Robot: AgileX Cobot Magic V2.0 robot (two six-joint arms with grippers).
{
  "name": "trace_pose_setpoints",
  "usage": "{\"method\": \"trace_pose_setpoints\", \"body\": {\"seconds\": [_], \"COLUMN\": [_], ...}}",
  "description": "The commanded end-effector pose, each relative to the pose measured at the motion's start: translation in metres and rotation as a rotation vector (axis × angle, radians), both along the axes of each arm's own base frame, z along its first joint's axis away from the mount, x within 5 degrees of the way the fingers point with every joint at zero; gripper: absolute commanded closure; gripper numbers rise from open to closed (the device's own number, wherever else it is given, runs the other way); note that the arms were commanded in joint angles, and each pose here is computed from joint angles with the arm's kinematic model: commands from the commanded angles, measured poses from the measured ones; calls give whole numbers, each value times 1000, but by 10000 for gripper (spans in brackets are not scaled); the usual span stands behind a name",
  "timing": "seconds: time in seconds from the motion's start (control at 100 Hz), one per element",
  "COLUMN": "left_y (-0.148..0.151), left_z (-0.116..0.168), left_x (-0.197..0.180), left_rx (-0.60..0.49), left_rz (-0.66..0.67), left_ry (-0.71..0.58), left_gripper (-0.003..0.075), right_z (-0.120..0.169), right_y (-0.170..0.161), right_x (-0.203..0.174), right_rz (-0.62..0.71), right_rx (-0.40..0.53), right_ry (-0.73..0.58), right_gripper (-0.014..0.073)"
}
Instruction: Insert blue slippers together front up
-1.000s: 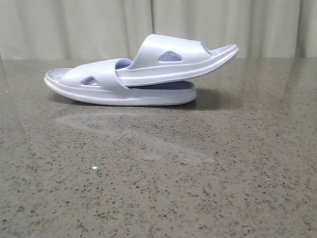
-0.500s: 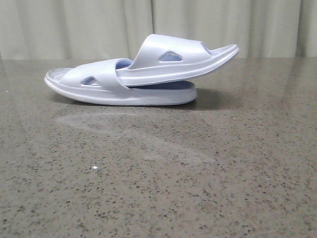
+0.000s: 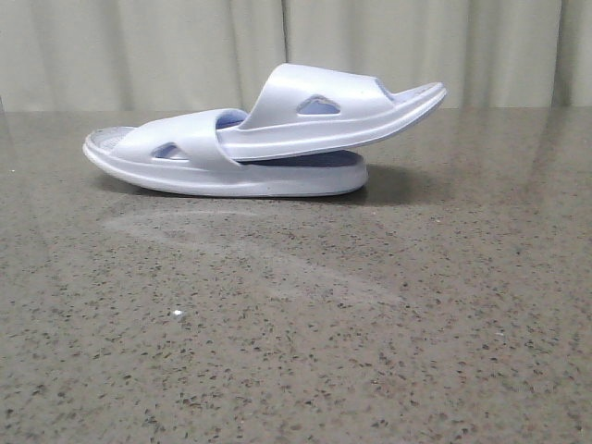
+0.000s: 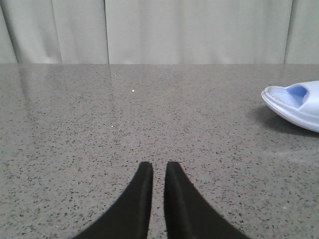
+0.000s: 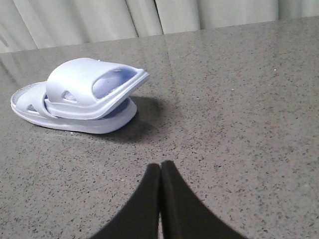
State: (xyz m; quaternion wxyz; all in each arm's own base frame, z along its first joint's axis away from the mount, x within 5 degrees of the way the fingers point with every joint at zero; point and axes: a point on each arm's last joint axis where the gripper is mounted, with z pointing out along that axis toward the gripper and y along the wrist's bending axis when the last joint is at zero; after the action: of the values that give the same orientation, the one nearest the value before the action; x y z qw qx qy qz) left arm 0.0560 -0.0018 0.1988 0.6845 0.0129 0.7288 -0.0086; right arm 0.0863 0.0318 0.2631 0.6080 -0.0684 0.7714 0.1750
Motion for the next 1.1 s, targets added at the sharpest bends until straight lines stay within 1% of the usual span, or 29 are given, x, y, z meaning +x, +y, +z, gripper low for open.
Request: {"method": "trace_pose_setpoints", "body": {"seconds": [0.0, 0.19, 0.24, 0.27, 0.29, 0.3, 0.34, 0.48, 0.57, 0.65, 0.72, 0.84, 0.98, 1.09], "left_y": [0, 0, 0, 0, 0, 0, 0, 0, 0, 0, 0, 0, 0, 0], "left_z": [5, 5, 5, 5, 5, 5, 5, 5, 5, 5, 5, 5, 5, 5], "left_x": [-2, -2, -2, -2, -2, -2, -2, -2, -2, -2, -2, -2, -2, -2], "left_rx": [-16, -16, -16, -16, -16, -16, -16, -16, -16, -16, -16, -16, -16, -16], "left_rz": [-5, -5, -5, -5, -5, -5, -5, -5, -5, -5, -5, -5, -5, -5], "left_ry": [-89, -89, -89, -89, -89, -89, -89, -89, -89, -89, -89, -89, -89, -89], "left_gripper": [705, 705, 705, 705, 705, 705, 705, 705, 705, 705, 705, 705, 705, 705], "right_z": [11, 14, 13, 12, 11, 11, 8, 5, 7, 12, 13, 2, -16, -33], "right_y": [-2, -11, -13, -14, -15, -15, -18, -31, -37, -40, -40, -36, -31, -28], "right_x": [2, 5, 5, 5, 5, 6, 6, 6, 6, 3, -2, -15, -27, -30], "right_rz": [-27, -133, -150, -156, -163, -169, -196, -343, -410, -442, -453, -417, -343, -295], "right_rx": [25, 17, -13, -40, -41, -58, -72, -48, -59, -87, -95, -84, -85, -99], "right_ry": [-40, -77, -81, -74, -67, -65, -42, 13, -19, -84, -154, -252, -296, -298], "right_gripper": [684, 684, 684, 684, 684, 684, 684, 684, 684, 684, 684, 684, 684, 684]}}
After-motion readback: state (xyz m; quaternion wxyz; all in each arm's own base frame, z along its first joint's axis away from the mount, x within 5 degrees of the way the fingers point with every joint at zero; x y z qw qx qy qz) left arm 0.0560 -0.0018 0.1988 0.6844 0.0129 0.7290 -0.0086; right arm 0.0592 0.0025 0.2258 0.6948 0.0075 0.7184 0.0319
